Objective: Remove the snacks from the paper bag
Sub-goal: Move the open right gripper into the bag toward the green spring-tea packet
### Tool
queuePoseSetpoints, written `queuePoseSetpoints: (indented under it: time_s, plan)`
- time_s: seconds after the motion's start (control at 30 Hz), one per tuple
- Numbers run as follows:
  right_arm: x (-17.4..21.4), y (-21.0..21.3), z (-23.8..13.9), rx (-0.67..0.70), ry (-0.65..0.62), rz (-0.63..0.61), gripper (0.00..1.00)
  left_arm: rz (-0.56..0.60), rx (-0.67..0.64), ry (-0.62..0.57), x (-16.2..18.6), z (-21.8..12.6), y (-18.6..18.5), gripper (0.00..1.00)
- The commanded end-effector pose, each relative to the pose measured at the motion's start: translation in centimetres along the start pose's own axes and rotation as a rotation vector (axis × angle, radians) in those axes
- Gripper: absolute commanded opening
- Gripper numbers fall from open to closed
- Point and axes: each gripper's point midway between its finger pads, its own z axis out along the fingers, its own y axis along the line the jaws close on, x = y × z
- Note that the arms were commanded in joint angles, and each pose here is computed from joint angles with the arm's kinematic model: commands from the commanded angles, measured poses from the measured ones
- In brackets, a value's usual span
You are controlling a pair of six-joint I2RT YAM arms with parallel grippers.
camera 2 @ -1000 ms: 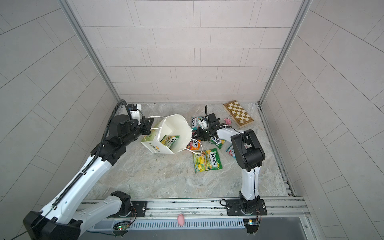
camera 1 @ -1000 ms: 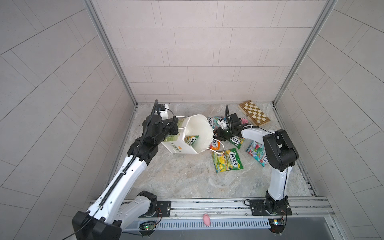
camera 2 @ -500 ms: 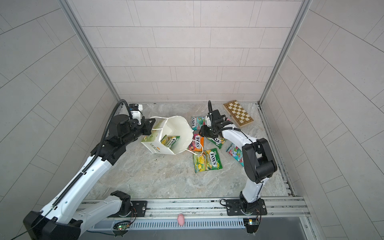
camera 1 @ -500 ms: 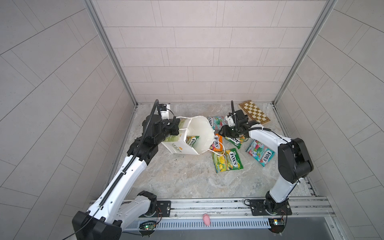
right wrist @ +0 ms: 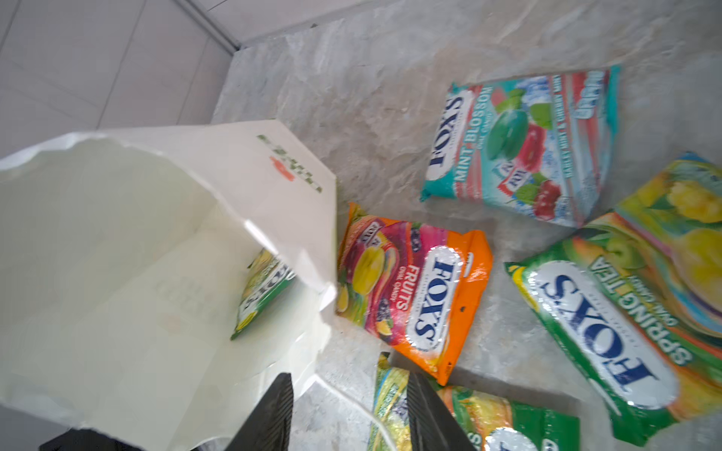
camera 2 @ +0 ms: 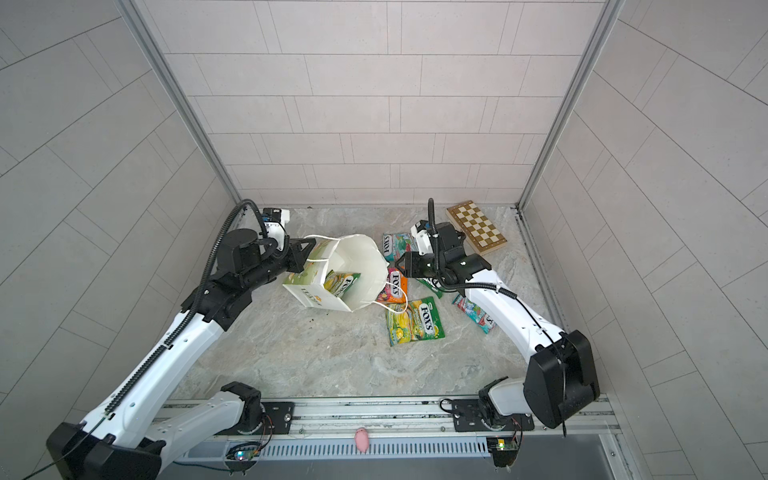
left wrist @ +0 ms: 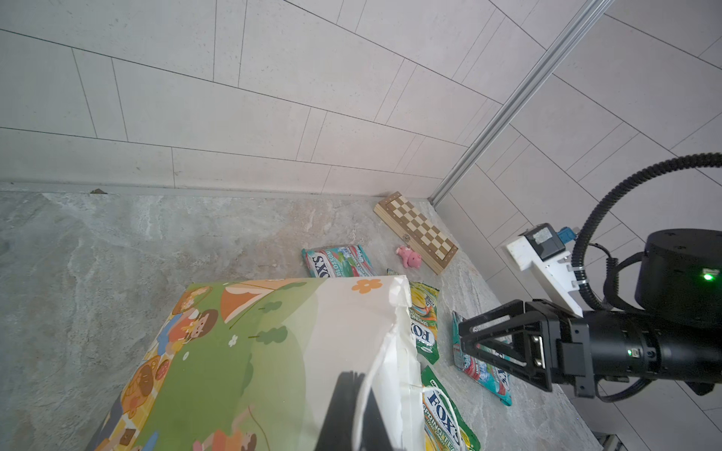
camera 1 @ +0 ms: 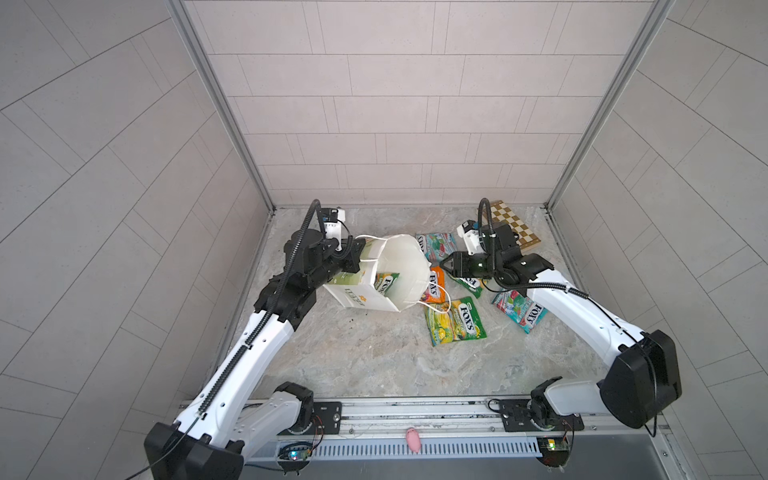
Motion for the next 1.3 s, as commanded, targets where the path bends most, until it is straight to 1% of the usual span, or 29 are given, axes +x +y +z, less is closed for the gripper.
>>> queuePoseSetpoints:
  time_s: [0.0, 0.13, 0.3, 0.4, 0.6, 0.83, 1.03, 1.27]
  plan:
    - [0.8, 3.4, -0.5, -0.107, -0.004, -0.035, 0.48, 0.042, 0.046, -0.045, -1.0, -0.7, -1.1, 0.00]
    - [2.4, 5.9, 0.3, -0.152, 0.002, -0.069, 0.47, 0.069, 0.097, -0.052, -1.2, -1.1, -2.5, 0.00]
    - [4.2, 7.9, 2.2, -0.170, 0.023, -0.110, 0.45, 0.083, 0.152, -0.023, -0.2, -1.4, -3.2, 0.00]
    - [5.3, 8.3, 3.8, -0.152, 0.058, -0.112, 0.44, 0.094, 0.175, -0.013, 0.4, -1.7, -3.6, 0.00]
    - [6.9, 8.7, 6.8, -0.091, 0.112, -0.128, 0.42, 0.094, 0.186, -0.038, 0.6, -2.4, -3.7, 0.00]
    - [8.7, 8.8, 8.7, -0.031, 0.117, -0.153, 0.42, 0.056, 0.182, -0.020, 1.1, -1.5, -3.4, 0.00]
    - [8.9, 8.5, 8.4, -0.001, 0.086, -0.151, 0.42, -0.002, 0.121, -0.035, 0.8, -0.8, -2.2, 0.00]
    - [8.3, 7.7, 5.6, 0.031, 0.009, -0.146, 0.43, -0.078, 0.093, -0.063, 0.3, 0.4, -1.5, 0.00]
